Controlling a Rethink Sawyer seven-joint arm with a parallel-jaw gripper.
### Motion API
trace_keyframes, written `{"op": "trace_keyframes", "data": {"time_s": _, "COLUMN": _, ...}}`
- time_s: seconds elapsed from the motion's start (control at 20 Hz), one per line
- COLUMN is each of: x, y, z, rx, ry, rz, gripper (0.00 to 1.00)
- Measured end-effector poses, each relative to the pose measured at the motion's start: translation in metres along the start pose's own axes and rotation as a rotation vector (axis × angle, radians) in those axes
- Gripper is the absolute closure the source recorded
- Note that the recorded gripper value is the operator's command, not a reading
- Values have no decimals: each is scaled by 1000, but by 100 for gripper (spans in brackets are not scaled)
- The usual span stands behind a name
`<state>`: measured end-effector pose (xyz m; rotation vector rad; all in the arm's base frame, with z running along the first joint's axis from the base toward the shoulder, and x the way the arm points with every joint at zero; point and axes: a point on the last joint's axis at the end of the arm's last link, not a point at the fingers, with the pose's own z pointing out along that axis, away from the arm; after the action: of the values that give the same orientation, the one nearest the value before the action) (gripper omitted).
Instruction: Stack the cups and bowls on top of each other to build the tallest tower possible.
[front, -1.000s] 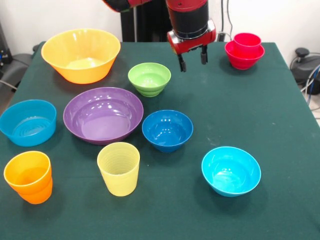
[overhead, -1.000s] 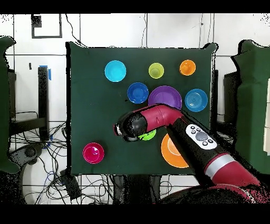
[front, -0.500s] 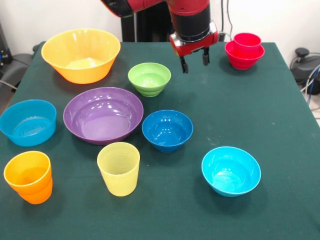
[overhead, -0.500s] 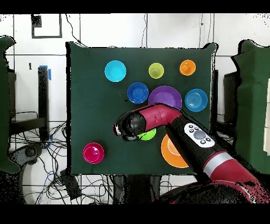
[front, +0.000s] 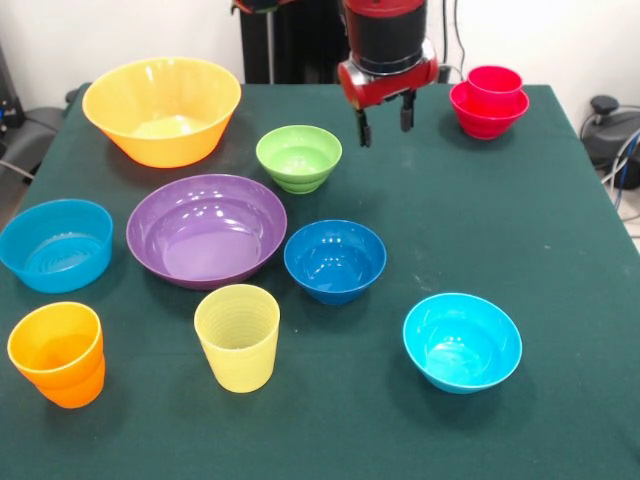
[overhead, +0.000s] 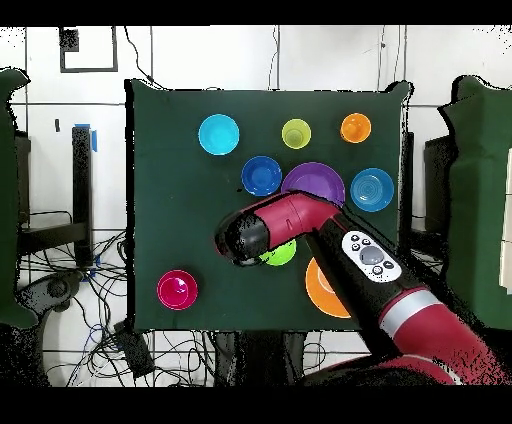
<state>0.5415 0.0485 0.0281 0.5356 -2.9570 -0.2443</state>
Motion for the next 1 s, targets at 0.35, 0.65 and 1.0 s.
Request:
{"op": "trace_keyframes", "data": {"time_s": 0.35, "x": -18, "y": -5, "z": -21, "rx": 69, "ry": -105, "rz": -57, "gripper": 0}}
{"op": "trace_keyframes", "data": {"time_s": 0.65, "x": -41, "y": 3, "z": -44, "rx": 95, "ry": -212, "rz": -103, "gripper": 0}}
{"op": "trace_keyframes", "data": {"time_s": 1.0, "x": -59, "y": 22, "z": -60, "rx": 119, "ry": -275, "rz": -152, "gripper": 0}}
